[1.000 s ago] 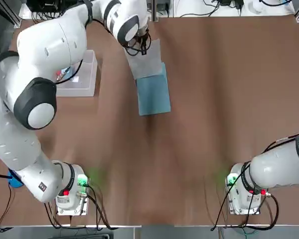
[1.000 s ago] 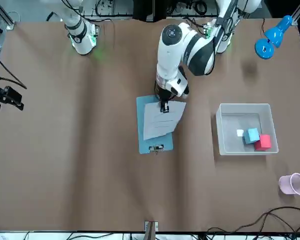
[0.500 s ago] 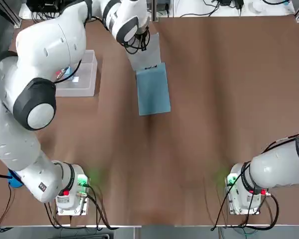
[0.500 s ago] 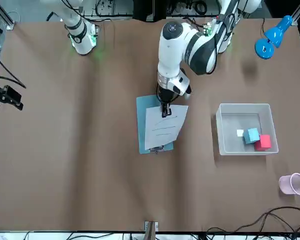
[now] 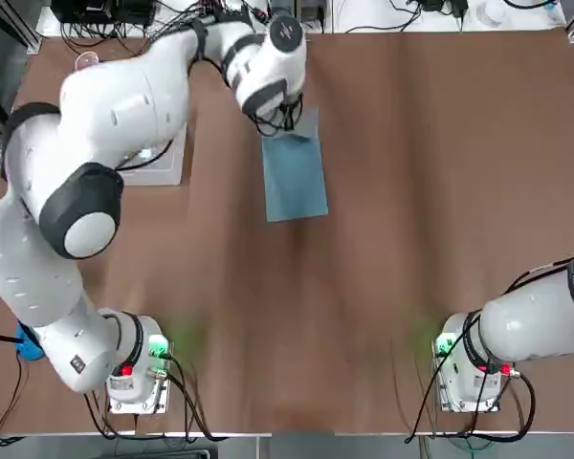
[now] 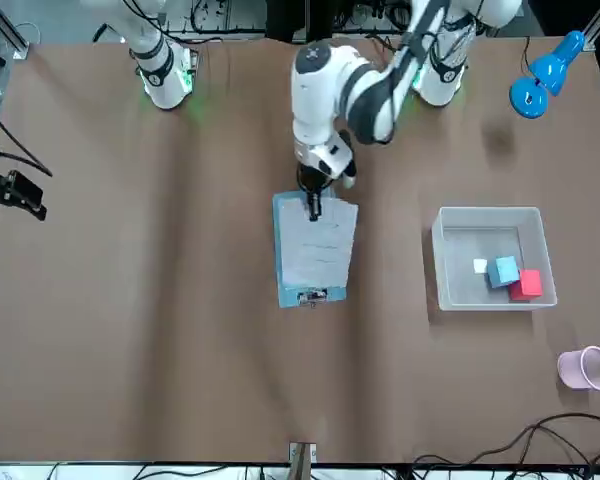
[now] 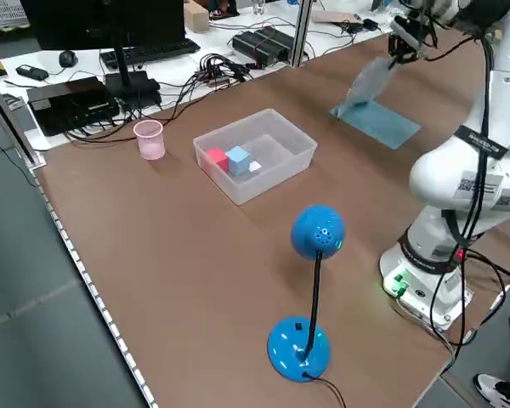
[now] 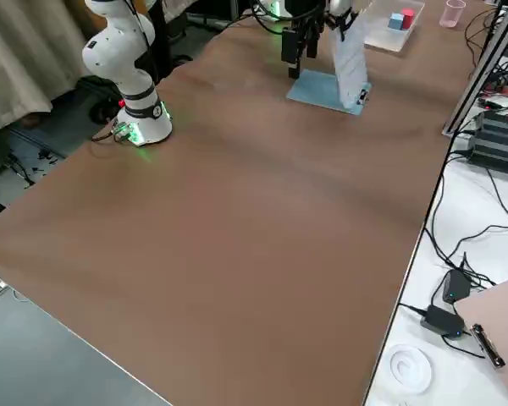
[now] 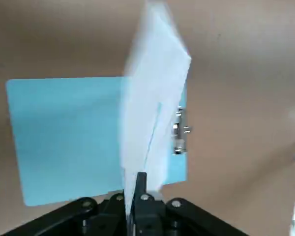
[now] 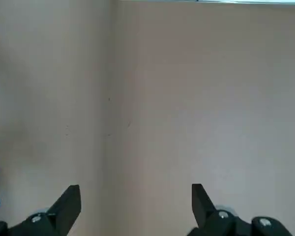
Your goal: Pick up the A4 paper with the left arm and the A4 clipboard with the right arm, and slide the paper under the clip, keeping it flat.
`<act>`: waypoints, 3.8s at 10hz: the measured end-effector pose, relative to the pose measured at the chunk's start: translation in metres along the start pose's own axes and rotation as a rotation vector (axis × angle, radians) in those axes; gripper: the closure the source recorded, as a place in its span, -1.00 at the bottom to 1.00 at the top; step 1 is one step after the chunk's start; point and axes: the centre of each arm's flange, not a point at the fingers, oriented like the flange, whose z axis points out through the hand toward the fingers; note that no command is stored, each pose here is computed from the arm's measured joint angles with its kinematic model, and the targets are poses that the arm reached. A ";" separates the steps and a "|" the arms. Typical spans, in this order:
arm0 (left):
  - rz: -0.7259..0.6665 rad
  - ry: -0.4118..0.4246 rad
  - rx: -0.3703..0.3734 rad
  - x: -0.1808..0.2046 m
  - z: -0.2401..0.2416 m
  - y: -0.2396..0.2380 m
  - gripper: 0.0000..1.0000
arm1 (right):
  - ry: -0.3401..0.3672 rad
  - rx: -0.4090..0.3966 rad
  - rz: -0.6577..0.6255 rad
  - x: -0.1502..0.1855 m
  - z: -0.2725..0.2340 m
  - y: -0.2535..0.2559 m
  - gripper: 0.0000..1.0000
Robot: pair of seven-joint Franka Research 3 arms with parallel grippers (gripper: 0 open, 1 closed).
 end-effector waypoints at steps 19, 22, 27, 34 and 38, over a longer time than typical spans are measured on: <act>-0.087 0.014 0.142 -0.004 0.080 -0.045 0.97 | -0.001 0.001 -0.003 0.000 0.000 -0.002 -0.99; -0.113 0.009 0.122 0.003 0.081 -0.029 0.97 | 0.000 0.001 -0.003 0.000 0.000 -0.002 -0.99; -0.137 -0.024 0.099 -0.004 0.074 -0.016 0.97 | 0.000 0.001 -0.003 0.000 0.000 -0.002 -0.99; -0.126 -0.027 0.094 -0.008 0.080 -0.012 0.22 | 0.000 0.001 -0.002 0.000 0.000 -0.002 -0.99; -0.087 -0.046 0.068 -0.012 0.058 -0.005 -0.93 | 0.001 0.001 -0.001 0.000 0.000 -0.001 -0.99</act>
